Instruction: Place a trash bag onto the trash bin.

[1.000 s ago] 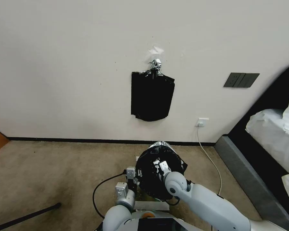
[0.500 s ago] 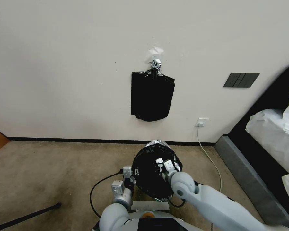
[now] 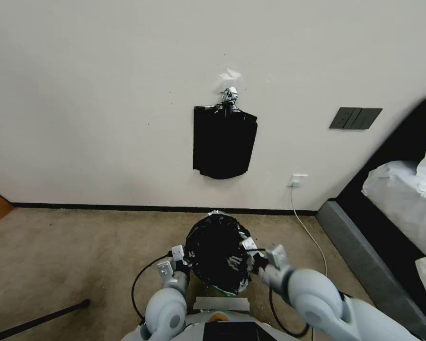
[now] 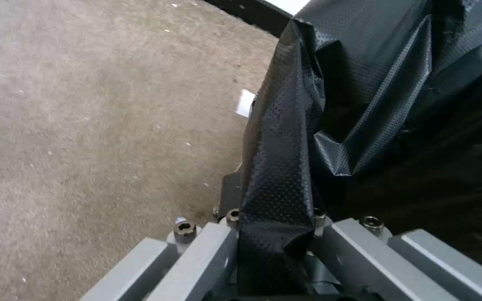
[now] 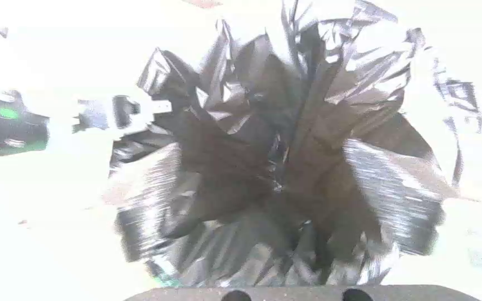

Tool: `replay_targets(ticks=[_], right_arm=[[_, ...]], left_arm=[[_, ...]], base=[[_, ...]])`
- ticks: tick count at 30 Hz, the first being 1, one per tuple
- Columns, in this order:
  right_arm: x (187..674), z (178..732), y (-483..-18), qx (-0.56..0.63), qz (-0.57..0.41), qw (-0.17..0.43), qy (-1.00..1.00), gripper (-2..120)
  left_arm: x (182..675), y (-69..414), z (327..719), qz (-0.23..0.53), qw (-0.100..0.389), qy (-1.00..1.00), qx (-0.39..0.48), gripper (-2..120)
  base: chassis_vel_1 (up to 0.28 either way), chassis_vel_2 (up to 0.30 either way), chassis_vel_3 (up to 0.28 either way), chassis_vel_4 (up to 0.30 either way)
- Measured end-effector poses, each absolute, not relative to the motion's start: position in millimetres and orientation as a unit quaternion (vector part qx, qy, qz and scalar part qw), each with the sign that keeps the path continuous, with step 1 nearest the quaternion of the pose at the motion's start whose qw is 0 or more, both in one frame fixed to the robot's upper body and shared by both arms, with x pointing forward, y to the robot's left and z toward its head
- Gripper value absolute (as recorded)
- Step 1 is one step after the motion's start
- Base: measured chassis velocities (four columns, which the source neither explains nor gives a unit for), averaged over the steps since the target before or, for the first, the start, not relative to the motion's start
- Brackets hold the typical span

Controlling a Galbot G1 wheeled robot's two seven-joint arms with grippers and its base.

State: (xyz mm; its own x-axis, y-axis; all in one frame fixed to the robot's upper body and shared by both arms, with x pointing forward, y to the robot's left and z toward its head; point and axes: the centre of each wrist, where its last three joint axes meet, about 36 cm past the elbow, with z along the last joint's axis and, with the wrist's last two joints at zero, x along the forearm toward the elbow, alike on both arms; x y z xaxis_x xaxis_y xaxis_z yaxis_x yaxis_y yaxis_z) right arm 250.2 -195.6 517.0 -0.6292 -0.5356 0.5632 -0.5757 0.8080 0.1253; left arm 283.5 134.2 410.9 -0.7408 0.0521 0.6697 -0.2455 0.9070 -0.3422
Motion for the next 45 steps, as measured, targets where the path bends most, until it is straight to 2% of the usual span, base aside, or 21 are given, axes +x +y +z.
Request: replay_targets(ticks=[2, 5, 7, 8, 11, 12, 16, 18, 20, 22, 23, 24, 27, 28, 30, 31, 34, 35, 37, 40, 45], right_arm=[[250, 515, -195, 0.305, 0.03, 0.301, -0.903, 99], [251, 513, -195, 0.301, 0.029, 0.3, -0.905, 100], [251, 513, -196, 0.298, 0.028, 0.299, -0.906, 100], [251, 513, -196, 0.298, 0.028, 0.299, -0.906, 100], [251, 513, -196, 0.297, 0.025, 0.299, -0.907, 100], [251, 513, -196, 0.297, 0.025, 0.299, -0.907, 100], [252, 512, -196, 0.293, 0.022, 0.298, -0.908, 100], [252, 510, -196, 0.287, 0.014, 0.295, -0.911, 100], [252, 510, -196, 0.287, 0.014, 0.295, -0.911, 100], [248, 500, -195, 0.256, -0.01, 0.263, -0.93, 100], [246, 495, -195, 0.241, -0.01, 0.247, -0.939, 100], [246, 495, -195, 0.241, -0.01, 0.247, -0.939, 100], [240, 460, -197, 0.186, 0.014, 0.175, -0.967, 100], [240, 460, -197, 0.186, 0.014, 0.175, -0.967, 100], [241, 424, -208, 0.134, 0.043, 0.112, -0.984, 100], [241, 424, -208, 0.134, 0.043, 0.112, -0.984, 100], [233, 388, -227, 0.077, 0.051, 0.058, -0.994, 100], [233, 388, -227, 0.077, 0.051, 0.058, -0.994, 100], [221, 366, -241, 0.029, 0.049, 0.016, -0.998, 100], [209, 356, -243, -0.003, 0.041, 0.0, -0.999, 100], [191, 343, -240, -0.05, 0.028, 0.005, -0.998, 100]], left_arm=[[289, 135, 408, 0.201, 0.358, -0.91, 0.055, 1], [293, 135, 405, 0.192, 0.359, -0.912, 0.052, 1], [297, 136, 405, 0.19, 0.361, -0.912, 0.049, 9], [297, 136, 405, 0.19, 0.361, -0.912, 0.049, 9], [301, 137, 402, 0.183, 0.361, -0.913, 0.049, 25], [301, 137, 402, 0.183, 0.361, -0.913, 0.049, 25], [303, 143, 402, 0.179, 0.357, -0.916, 0.041, 37], [300, 150, 405, 0.176, 0.352, -0.919, 0.028, 48], [300, 150, 405, 0.176, 0.352, -0.919, 0.028, 48], [284, 167, 415, 0.121, 0.312, -0.942, 0.001, 65], [279, 172, 416, 0.093, 0.283, -0.955, -0.003, 68], [279, 172, 416, 0.093, 0.283, -0.955, -0.003, 68], [265, 186, 413, 0.035, 0.177, -0.983, -0.021, 83], [265, 186, 413, 0.035, 0.177, -0.983, -0.021, 83], [256, 202, 400, -0.009, 0.094, -0.995, -0.037, 93], [256, 202, 400, -0.009, 0.094, -0.995, -0.037, 93], [242, 219, 383, -0.031, 0.034, -0.998, -0.034, 99], [242, 219, 383, -0.031, 0.034, -0.998, -0.034, 99], [223, 232, 371, -0.04, 0.004, -0.999, -0.015, 100], [208, 239, 369, -0.039, -0.009, -0.999, -0.003, 100], [187, 244, 373, -0.045, -0.026, -0.999, 0.003, 100]], base=[[0.0, 0.0, 0.0, 0.0], [0.0, 0.0, 0.0, 0.0], [0.0, 0.0, 0.0, 0.0], [0.0, 0.0, 0.0, 0.0], [0.0, 0.0, 0.0, 0.0], [0.0, 0.0, 0.0, 0.0], [0.0, 0.0, 0.0, 0.0], [0.0, 0.0, 0.0, 0.0], [0.0, 0.0, 0.0, 0.0], [0.0, 0.0, 0.0, 0.0], [0.0, 0.0, 0.0, 0.0], [0.0, 0.0, 0.0, 0.0], [0.0, 0.0, 0.0, 0.0], [0.0, 0.0, 0.0, 0.0], [0.0, 0.0, 0.0, 0.0], [0.0, 0.0, 0.0, 0.0], [0.0, 0.0, 0.0, 0.0], [0.0, 0.0, 0.0, 0.0], [0.0, 0.0, 0.0, 0.0], [0.0, 0.0, 0.0, 0.0], [0.0, 0.0, 0.0, 0.0]])
